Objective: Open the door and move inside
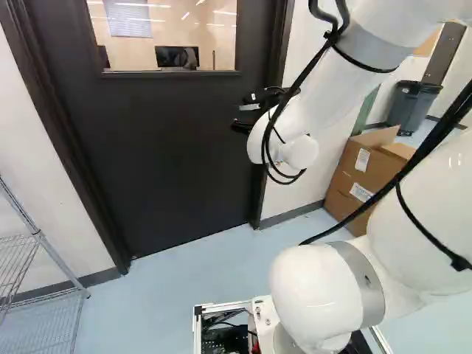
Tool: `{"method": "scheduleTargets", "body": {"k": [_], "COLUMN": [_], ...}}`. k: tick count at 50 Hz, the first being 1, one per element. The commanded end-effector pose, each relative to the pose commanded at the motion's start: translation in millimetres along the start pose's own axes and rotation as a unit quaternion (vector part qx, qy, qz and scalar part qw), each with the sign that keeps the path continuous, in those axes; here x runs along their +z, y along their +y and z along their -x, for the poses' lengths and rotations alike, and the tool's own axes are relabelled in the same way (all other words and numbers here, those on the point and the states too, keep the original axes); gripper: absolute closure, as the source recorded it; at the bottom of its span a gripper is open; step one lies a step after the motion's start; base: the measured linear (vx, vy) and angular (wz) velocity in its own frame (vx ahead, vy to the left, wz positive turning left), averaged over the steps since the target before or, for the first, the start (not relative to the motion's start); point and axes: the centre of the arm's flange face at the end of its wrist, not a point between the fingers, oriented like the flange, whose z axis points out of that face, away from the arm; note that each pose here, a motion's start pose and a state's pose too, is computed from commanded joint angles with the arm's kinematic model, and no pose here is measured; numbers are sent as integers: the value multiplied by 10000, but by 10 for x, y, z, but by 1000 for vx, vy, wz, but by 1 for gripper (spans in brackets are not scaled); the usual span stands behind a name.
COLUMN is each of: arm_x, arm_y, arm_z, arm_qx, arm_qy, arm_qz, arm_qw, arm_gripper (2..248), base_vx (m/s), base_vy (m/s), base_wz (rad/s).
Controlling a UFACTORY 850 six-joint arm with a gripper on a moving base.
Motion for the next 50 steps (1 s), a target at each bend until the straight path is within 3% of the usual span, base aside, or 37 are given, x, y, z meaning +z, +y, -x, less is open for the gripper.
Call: {"method": "scheduleTargets", "body": {"k": [18, 50], "arm_x": [331, 986], "arm_y": [32, 35], "arm_z": [-219, -317], "arm_qx": [-152, -163], "arm_qy": [153, 157], "arm_qz": [-139, -229], "arm_qw": [9997, 9995], "arm_gripper": [3, 3], "base_vx": [0, 0], "base_vy": [0, 0], "base_wz": [0, 0]}}
